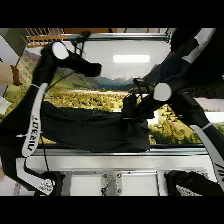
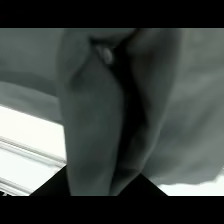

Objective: Fold the clothes and pants, and hang the long-sleeved shirts on hangers.

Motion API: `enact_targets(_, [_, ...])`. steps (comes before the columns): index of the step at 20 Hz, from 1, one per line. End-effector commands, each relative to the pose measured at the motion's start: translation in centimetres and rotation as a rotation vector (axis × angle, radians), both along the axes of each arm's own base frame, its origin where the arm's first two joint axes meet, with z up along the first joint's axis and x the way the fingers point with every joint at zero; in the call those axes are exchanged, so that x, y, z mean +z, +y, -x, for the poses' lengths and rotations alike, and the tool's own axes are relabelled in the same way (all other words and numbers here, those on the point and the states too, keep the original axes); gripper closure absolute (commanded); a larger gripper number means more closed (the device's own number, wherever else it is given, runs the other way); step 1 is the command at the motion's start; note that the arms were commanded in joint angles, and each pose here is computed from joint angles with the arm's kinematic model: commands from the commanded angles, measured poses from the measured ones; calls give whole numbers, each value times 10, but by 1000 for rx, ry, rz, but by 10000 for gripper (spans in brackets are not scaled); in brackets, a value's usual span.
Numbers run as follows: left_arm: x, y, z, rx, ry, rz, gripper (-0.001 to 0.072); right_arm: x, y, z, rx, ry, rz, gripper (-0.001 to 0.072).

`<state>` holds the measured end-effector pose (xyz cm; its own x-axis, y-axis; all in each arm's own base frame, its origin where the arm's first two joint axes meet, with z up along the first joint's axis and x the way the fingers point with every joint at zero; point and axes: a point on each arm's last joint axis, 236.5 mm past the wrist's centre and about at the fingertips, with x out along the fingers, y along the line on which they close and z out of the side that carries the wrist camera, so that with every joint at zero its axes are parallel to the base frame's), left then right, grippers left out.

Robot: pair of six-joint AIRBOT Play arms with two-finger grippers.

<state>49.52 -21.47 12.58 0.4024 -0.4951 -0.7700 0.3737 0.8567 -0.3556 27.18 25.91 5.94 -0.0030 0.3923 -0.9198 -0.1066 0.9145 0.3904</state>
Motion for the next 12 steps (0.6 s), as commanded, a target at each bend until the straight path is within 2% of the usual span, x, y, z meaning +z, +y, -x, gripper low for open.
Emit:
enact_targets(1, [39, 55, 0, 89, -55, -2, 689, -30, 56, -9, 1, -16, -61, 692])
enact_targets(4, [57, 76, 8, 114, -69, -8, 689, -53, 97, -13, 12, -45, -113, 675])
enact_targets(5, [61, 80, 11, 118, -74, -8, 689, -57, 111, -11, 14, -46, -141, 516])
enact_targets(6, [64, 83, 14, 126, -81, -6, 690, -59, 124, -8, 23, -49, -169, 307])
enact_targets(7, [65, 83, 18, 134, -87, -2, 689, -57, 136, -6, 47, -65, -206, 167])
enact_targets(8, [62, 84, 23, 142, -88, 1, 689, -51, 147, -5, 58, -86, -249, 110])
enact_targets(10, [52, 86, 37, 155, -70, 2, 690, -31, 152, -9, 88, -131, -308, 102])
enact_targets(12, [35, 88, 56, 159, -29, -3, 689, -12, 129, -12, 139, -172, -297, 103])
